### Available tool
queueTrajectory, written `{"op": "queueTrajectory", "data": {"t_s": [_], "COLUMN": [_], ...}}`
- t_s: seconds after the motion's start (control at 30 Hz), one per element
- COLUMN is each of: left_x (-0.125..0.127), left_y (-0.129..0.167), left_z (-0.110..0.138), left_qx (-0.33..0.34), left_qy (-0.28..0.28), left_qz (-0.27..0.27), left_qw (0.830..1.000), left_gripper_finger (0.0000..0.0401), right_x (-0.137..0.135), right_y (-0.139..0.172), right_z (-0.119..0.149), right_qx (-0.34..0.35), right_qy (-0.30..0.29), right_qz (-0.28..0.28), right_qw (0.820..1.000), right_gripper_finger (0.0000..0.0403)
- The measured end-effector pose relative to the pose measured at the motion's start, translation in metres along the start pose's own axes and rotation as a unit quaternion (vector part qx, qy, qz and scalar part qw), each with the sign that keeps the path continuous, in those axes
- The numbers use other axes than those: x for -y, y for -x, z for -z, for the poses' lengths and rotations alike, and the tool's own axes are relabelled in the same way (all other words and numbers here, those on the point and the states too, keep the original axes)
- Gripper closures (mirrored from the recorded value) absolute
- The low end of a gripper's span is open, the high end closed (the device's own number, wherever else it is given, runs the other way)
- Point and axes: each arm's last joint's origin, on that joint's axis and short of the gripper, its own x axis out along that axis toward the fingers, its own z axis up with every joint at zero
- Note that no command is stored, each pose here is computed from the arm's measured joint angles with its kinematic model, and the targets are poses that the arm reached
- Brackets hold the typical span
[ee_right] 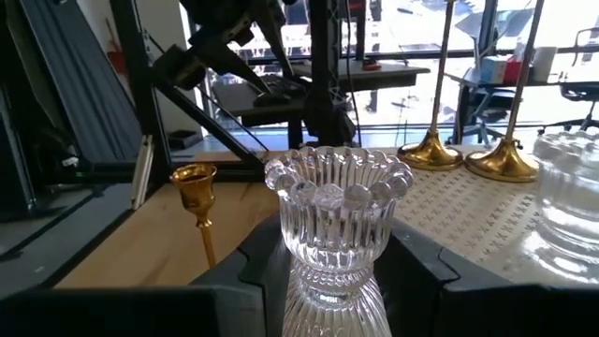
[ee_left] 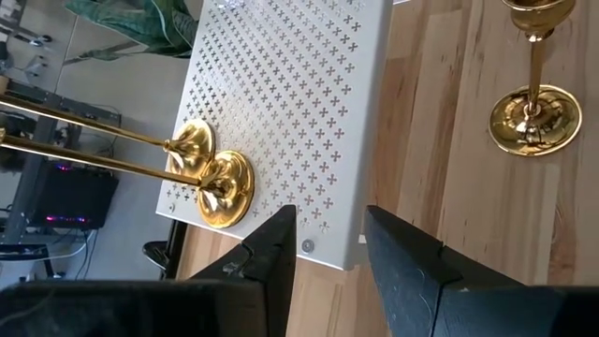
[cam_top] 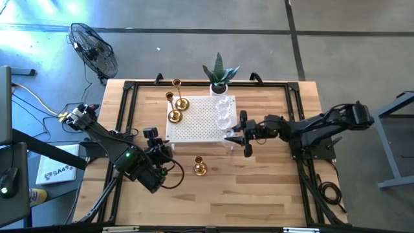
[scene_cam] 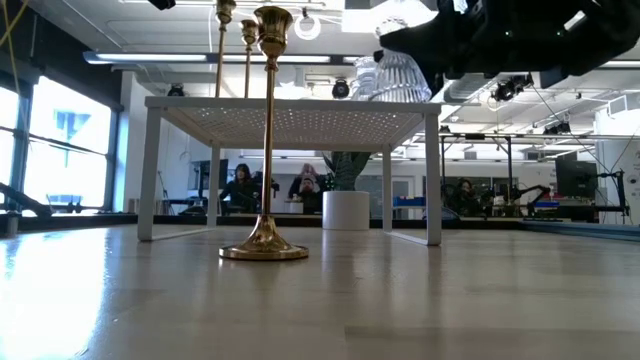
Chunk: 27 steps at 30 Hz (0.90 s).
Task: Pick & Place candle stick holders
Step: Put the transparent candle holder on the shelf aligned with the other transparent candle holders
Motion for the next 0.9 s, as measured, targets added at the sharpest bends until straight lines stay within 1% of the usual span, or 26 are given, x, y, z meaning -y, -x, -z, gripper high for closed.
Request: {"op": "queueTrajectory", "data": {"t_s": [0.23,0.5,0.9], "left_x": [0.000,0.001,0.001], "left_y": [0.000,0.000,0.000], "left_z": [0.000,-0.001,-0.001], "left_qx": [0.000,0.002,0.003], "left_qy": [0.002,0.006,0.006], "left_qz": [0.002,0.005,0.005], "left_qw": [1.000,1.000,1.000], "left_gripper_finger": [0.0277,0.0277,0.0278], "right_x": [0.002,0.018,0.023], "right_y": [-0.005,-0.002,-0.002], "right_z": [-0.002,-0.003,-0.002], "right_qx": [-0.002,-0.003,-0.009], "right_qy": [0.009,-0.006,-0.022], "right_qz": [0.006,0.037,0.034], "right_qw": [1.000,0.999,0.999], "right_gripper_finger": [0.0288,0.0289,0.0289]}}
